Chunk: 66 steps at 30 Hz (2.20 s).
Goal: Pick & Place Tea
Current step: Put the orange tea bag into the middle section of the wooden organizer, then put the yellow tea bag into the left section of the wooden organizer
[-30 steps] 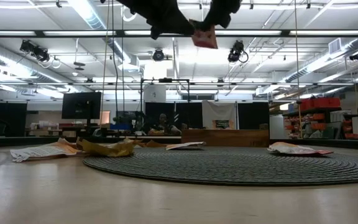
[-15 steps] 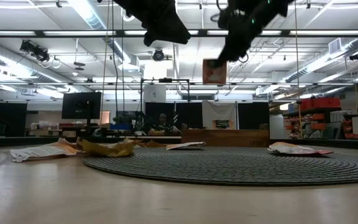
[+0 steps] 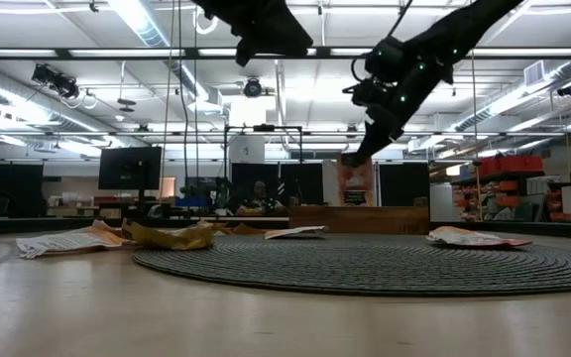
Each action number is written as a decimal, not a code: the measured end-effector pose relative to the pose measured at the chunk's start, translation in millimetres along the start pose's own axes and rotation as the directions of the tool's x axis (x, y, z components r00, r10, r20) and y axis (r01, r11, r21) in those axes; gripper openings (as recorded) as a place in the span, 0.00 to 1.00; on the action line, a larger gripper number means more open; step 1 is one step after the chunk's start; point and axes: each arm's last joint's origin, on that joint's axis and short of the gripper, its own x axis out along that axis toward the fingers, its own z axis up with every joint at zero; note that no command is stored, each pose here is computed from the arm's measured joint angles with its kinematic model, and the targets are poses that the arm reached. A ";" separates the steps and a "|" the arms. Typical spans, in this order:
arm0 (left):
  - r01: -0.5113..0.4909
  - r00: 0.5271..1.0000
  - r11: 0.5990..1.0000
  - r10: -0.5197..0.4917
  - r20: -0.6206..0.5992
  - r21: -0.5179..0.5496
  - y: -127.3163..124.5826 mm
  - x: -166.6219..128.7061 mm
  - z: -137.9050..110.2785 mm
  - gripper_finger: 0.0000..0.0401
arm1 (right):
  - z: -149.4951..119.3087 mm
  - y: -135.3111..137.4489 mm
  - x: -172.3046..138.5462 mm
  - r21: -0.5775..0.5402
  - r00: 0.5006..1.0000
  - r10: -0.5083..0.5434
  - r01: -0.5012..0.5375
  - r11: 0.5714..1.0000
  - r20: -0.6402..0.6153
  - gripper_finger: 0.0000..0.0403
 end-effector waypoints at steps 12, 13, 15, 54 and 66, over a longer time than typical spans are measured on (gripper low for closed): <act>0.014 1.000 0.999 -0.014 0.006 -0.033 -4.7 -0.5 0.0 0.26 | -16.8 -2.2 41.0 0.004 0.994 0.047 -0.047 0.999 -0.102 0.00; 0.014 1.000 0.999 -0.014 0.006 -0.036 -4.7 -0.5 0.0 0.26 | -17.6 -2.1 42.2 0.005 0.993 0.048 -0.048 0.999 -0.108 0.00; 0.014 1.000 0.999 -0.013 0.006 -0.036 -4.7 -0.4 0.0 0.26 | -18.6 -2.0 44.0 0.009 0.992 0.050 -0.049 0.999 -0.113 0.00; -0.479 0.735 0.757 0.070 -0.674 -0.444 100.2 -7.2 -152.5 0.59 | 28.1 59.8 -75.4 0.143 0.968 0.123 -0.156 0.977 0.218 0.41; -0.494 0.744 0.782 0.155 -0.650 -0.379 91.0 2.5 -177.3 0.59 | 35.8 75.1 -72.3 0.147 0.955 0.141 -0.184 0.972 0.262 0.41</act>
